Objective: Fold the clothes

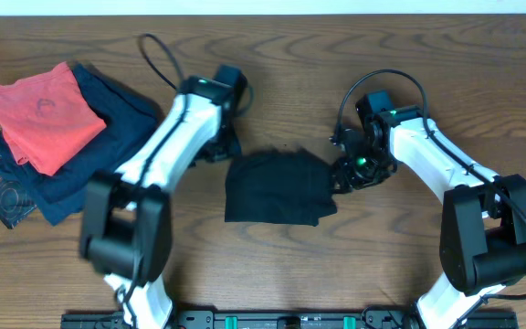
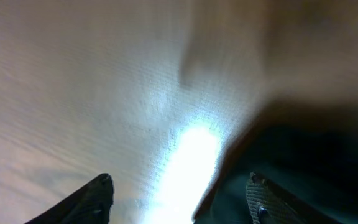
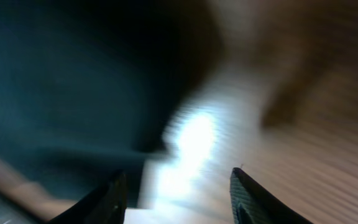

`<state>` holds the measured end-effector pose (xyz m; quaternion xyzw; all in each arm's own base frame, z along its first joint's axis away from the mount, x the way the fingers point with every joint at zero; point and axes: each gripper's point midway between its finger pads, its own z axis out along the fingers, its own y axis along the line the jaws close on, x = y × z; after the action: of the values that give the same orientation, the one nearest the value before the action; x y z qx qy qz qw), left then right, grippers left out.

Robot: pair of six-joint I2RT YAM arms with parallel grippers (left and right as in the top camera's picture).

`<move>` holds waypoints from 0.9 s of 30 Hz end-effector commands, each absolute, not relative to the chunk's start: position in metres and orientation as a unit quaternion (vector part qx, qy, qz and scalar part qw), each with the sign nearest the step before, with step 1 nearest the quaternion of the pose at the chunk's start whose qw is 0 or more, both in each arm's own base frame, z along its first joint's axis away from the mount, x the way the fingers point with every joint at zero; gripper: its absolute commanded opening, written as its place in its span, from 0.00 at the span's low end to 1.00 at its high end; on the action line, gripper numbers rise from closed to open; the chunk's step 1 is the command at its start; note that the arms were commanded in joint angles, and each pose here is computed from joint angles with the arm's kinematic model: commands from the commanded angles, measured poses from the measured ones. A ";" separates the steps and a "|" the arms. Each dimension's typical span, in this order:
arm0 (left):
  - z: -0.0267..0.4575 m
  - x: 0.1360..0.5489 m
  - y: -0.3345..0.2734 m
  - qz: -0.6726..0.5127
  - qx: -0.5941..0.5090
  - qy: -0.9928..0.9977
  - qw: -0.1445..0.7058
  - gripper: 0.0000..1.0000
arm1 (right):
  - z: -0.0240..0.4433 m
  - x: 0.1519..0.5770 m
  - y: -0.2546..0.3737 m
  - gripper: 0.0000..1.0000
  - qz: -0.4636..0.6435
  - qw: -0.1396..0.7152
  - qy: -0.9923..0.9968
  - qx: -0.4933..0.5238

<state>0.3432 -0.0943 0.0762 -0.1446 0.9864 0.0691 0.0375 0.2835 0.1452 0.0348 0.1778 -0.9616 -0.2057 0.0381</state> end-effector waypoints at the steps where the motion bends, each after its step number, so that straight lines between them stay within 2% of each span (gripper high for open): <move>1: 0.102 0.360 -0.095 0.050 -0.144 0.984 0.092 0.72 | 0.087 0.271 0.208 0.47 -0.403 0.014 -0.886 0.229; 7: 0.088 0.377 -0.144 -0.048 0.006 0.994 0.095 0.73 | 0.093 0.257 0.238 0.47 -0.429 0.015 -0.862 0.269; 10: 0.074 0.378 -0.150 -0.059 0.032 0.995 0.080 0.73 | 0.087 0.251 0.248 0.48 -0.414 0.015 -0.863 0.290; 15: 0.043 0.366 -0.148 -0.046 0.034 0.998 0.029 0.73 | 0.060 0.245 0.244 0.51 -0.340 0.032 -0.899 0.275; 21: 0.018 0.334 -0.136 -0.017 0.030 0.998 -0.056 0.73 | 0.036 0.225 0.234 0.52 -0.320 0.059 -0.907 0.268; 24: 0.017 0.320 -0.130 -0.005 0.019 0.996 -0.088 0.73 | 0.014 0.232 0.210 0.52 -0.245 0.057 -0.940 0.231; 27: 0.020 0.304 -0.124 0.010 -0.012 0.992 -0.122 0.71 | -0.002 0.258 0.176 0.54 -0.140 0.022 -0.974 0.177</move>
<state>0.3153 -0.1287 0.0221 0.0123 0.9953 -0.0009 -0.0965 0.2323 0.2216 0.0202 0.2333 -0.9280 -0.2847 0.0580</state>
